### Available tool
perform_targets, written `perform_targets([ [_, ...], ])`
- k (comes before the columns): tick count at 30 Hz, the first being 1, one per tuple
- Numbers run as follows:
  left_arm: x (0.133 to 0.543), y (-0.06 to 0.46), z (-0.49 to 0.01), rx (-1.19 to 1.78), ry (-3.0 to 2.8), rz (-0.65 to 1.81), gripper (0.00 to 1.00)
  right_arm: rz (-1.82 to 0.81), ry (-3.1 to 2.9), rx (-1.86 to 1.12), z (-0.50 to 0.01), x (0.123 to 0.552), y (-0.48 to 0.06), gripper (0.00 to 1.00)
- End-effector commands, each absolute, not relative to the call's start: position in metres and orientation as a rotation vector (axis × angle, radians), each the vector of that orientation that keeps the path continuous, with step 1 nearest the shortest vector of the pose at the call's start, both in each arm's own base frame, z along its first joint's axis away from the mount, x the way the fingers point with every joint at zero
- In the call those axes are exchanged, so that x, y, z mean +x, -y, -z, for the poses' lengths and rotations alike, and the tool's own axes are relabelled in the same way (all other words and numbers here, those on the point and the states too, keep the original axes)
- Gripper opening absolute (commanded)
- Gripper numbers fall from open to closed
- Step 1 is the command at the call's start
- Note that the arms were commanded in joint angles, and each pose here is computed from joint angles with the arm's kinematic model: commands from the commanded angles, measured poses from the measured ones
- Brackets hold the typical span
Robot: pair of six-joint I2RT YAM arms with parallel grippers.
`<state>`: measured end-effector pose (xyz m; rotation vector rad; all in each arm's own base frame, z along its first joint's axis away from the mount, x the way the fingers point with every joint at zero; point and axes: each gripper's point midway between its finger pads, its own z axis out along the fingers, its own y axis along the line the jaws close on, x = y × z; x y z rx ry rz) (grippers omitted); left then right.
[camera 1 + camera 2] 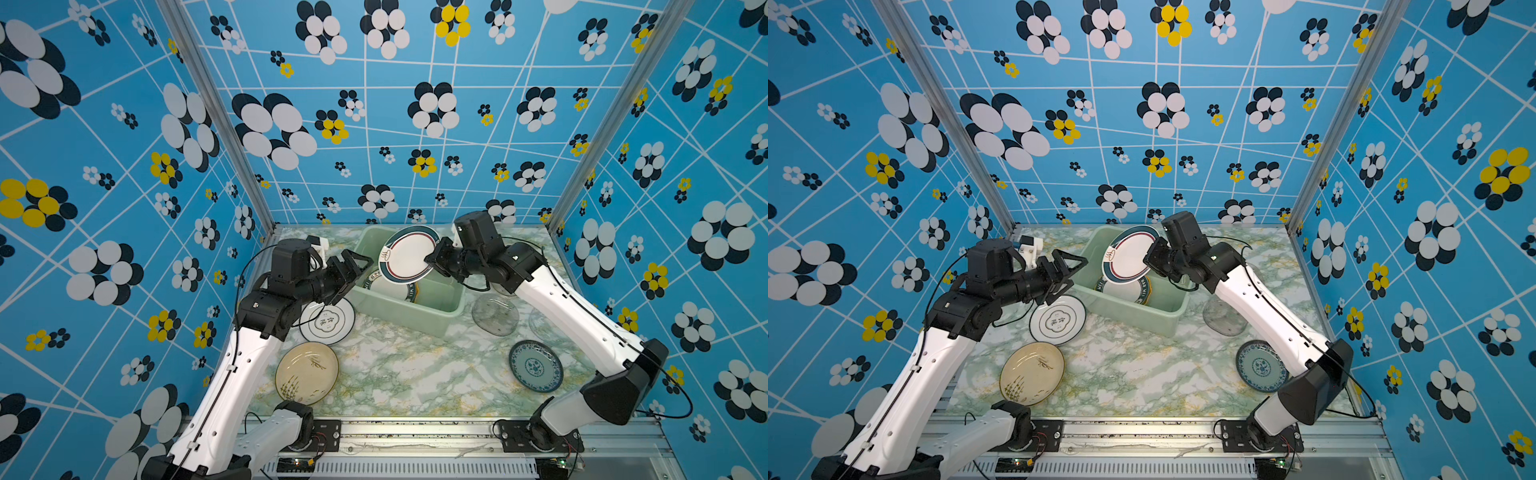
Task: Place the plates into the plastic bin on the countertop
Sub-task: Place the plate in the plastic bin.
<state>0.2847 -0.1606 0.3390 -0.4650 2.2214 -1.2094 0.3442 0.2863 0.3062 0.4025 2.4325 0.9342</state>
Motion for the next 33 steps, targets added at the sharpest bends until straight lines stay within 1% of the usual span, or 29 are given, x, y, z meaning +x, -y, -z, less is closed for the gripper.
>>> perform_targets([
  [1,0.297,0.154,-0.34,-0.365,-2.204,1.095,0.94,-0.833,-2.513,0.299,-0.294,0.347,-0.283,0.0],
  [11,0.313,0.151,-0.346,-0.304,-2.157,1.029,0.97,-0.796,-2.58,0.344,-0.252,0.392,-0.298,0.0],
  [23,0.317,0.148,-0.354,-0.273,-2.146,1.029,0.99,-0.737,-2.664,0.396,-0.193,0.41,-0.31,0.0],
  [33,0.321,0.135,-0.351,-0.312,-2.159,1.027,0.99,-0.723,-2.701,0.416,-0.16,0.418,-0.318,0.0],
])
